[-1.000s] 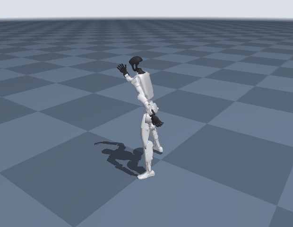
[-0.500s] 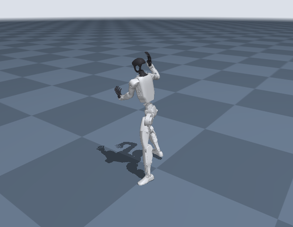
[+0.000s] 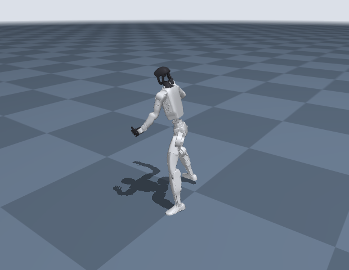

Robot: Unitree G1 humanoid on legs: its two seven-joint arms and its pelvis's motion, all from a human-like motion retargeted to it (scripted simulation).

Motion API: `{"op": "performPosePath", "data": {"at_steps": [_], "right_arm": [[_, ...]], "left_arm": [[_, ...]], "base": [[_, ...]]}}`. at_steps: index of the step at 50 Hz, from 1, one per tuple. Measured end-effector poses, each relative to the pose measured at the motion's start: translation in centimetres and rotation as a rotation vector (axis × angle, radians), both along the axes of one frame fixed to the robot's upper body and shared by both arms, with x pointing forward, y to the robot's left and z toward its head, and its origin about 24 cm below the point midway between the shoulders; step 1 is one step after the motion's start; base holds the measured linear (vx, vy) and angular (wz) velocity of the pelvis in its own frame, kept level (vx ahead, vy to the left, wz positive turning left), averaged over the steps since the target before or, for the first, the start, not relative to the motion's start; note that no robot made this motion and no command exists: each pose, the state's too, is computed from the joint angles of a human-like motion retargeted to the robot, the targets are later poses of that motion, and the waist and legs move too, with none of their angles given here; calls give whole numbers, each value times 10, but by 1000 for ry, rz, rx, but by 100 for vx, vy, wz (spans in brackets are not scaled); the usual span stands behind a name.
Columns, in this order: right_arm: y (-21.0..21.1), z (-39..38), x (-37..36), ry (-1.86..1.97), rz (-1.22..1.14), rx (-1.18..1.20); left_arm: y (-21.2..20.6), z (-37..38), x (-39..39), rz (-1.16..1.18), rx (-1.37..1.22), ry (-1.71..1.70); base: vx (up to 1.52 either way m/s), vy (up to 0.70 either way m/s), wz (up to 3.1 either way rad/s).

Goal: Kungfu

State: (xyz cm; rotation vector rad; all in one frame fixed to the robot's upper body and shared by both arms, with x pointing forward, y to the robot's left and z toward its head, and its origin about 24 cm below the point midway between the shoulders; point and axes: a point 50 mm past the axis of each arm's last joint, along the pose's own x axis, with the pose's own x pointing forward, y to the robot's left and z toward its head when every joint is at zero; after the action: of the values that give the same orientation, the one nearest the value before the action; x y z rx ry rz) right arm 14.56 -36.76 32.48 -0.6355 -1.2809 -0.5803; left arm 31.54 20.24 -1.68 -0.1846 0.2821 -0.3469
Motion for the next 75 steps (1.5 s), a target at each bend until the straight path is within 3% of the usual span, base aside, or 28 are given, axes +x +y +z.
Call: {"op": "performPosePath", "data": {"at_steps": [5, 9, 12, 16, 20, 24, 27, 31, 34, 38, 42, 48, 57, 70, 75], "right_arm": [[-27, -95, 49, 453, 52, 166], [-21, -209, 66, 788, 188, 477], [10, -291, 64, 952, 343, 779], [100, -352, 88, 1022, 675, 1116], [177, -284, 170, 898, 1171, 1015], [222, -126, 207, 566, 1677, 558], [233, -27, 186, 272, 1885, 202], [220, 35, 158, 77, 1761, -51], [201, 52, 148, -101, 1640, 48], [187, 53, 142, -342, 1657, 273], [199, 44, 144, -311, 1720, 295], [219, 30, 149, -258, 1803, 353], [224, -1, 158, -147, 1780, 425], [224, -33, 168, 57, 1640, 450], [204, -51, 170, 80, 1586, 526]], "left_arm": [[44, -52, -59, -7, 303, 297], [63, -91, -121, -108, 509, 578], [67, -117, -176, -214, 664, 787], [73, -140, -281, -358, 757, 1134], [86, -125, -398, -403, 682, 1553], [80, -89, -493, -506, 552, 1902], [62, -60, -545, -649, 390, 2085], [15, -47, -576, -717, 109, 2134], [-16, -54, -570, -725, -62, 2103], [-41, -75, -540, -865, -181, 1968], [-26, -96, -508, -960, -19, 1838], [0, -107, -481, -750, 1, 1787], [53, -107, -457, -769, 240, 1752], [32, -113, -462, -898, 266, 1709], [10, -114, -474, -893, 229, 1713]], "base": [[16, 40, 96], [12, 33, 104], [11, 35, 171], [13, 15, 186], [4, -11, 193], [0, -11, 125], [19, 0, 54], [15, -1, 12], [11, -3, -16], [24, 5, -72], [43, 25, -65], [55, 37, 83], [55, 1, 125], [55, -5, 103], [51, -22, 27]]}}
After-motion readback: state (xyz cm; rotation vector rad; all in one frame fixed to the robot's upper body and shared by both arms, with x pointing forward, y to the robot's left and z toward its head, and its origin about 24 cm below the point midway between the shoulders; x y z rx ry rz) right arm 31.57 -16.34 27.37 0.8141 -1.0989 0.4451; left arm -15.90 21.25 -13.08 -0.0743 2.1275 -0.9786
